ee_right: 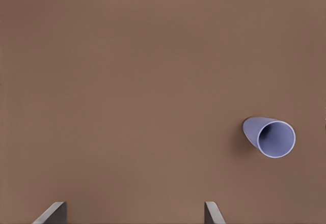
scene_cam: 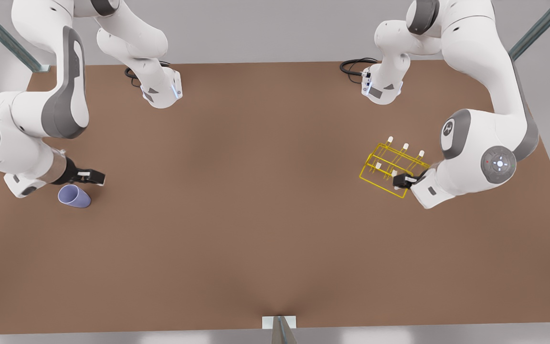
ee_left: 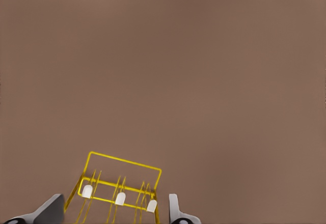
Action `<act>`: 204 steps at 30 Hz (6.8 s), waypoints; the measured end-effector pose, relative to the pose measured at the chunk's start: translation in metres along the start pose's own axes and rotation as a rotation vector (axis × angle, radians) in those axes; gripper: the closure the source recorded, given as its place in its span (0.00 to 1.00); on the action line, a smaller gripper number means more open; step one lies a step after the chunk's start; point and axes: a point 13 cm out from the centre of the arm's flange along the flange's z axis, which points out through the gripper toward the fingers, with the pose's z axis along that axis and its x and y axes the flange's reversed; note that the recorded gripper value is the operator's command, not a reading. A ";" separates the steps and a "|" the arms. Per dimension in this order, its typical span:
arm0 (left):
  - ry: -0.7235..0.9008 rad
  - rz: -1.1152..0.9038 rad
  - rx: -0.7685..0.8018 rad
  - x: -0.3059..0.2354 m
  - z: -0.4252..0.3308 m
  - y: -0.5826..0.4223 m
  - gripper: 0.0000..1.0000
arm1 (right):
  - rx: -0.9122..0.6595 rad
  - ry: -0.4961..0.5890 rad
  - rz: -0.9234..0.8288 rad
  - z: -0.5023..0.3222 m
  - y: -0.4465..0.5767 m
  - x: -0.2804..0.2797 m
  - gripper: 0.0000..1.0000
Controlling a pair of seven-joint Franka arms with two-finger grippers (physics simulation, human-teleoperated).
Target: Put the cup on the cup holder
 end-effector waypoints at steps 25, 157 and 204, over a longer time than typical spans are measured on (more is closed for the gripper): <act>-0.103 -0.026 -0.012 -0.052 0.017 0.028 0.00 | -0.006 0.037 0.069 0.247 -0.169 -0.020 0.00; -0.311 -1.801 0.129 -0.106 0.341 -0.351 0.25 | -0.052 -0.036 0.012 -0.017 -0.018 -0.017 0.00; -1.156 -1.267 -1.345 0.025 0.144 -0.062 0.24 | -0.059 -0.056 0.024 -0.020 -0.020 -0.022 0.00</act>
